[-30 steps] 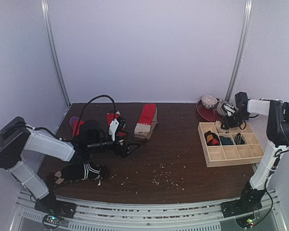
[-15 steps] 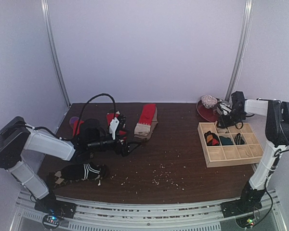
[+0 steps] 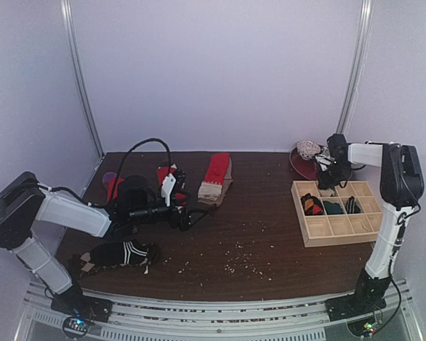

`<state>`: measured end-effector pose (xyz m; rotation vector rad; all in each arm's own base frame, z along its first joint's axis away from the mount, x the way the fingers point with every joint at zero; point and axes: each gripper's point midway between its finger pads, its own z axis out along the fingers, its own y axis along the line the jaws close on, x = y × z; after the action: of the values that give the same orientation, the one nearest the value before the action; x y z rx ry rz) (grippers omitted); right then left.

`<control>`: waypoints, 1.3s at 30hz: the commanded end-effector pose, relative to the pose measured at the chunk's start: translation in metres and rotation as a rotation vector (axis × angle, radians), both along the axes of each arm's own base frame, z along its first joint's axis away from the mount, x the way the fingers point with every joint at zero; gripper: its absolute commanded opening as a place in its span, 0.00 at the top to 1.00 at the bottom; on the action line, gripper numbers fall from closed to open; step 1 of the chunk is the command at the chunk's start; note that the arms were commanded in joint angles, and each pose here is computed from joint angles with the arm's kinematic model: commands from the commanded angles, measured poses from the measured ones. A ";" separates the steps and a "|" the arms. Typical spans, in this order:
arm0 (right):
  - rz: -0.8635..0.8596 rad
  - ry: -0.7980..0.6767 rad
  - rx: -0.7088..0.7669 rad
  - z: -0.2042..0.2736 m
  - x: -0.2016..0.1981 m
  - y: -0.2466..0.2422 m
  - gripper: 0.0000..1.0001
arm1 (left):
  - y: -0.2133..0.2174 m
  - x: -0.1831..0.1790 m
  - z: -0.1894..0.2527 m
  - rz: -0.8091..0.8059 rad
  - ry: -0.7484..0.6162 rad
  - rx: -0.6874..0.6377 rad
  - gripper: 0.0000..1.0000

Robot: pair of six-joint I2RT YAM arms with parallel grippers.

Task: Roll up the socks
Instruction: Adjust the pair of socks at the center of the board.

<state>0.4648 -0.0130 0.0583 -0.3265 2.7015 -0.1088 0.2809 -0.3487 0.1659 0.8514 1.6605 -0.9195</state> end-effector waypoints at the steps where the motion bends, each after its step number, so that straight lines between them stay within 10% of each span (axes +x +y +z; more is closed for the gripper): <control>1: -0.012 0.316 -0.147 -0.064 -0.059 -0.018 0.79 | -0.003 0.005 0.003 -0.004 -0.020 -0.006 0.07; 12: -0.066 0.344 -0.138 -0.087 -0.058 -0.020 0.76 | 0.001 0.005 -0.001 0.010 -0.022 0.010 0.08; 23: -0.071 -0.011 0.028 0.042 0.004 0.001 0.58 | 0.002 0.007 0.012 0.027 -0.038 0.006 0.07; 36: -0.076 -0.257 0.155 0.126 -0.012 0.016 0.45 | 0.022 0.021 0.028 0.156 -0.088 0.046 0.02; 38: -0.053 -0.333 0.217 0.142 -0.022 0.034 0.02 | 0.029 0.025 0.026 0.205 -0.072 0.075 0.02; 39: -0.046 -0.339 0.239 0.139 -0.030 0.044 0.00 | 0.034 0.030 0.025 0.243 -0.058 0.090 0.02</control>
<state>0.4501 -0.0024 0.1772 -0.1600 2.4692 -0.0142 0.2916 -0.3293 0.1724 0.7940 1.7118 -0.7754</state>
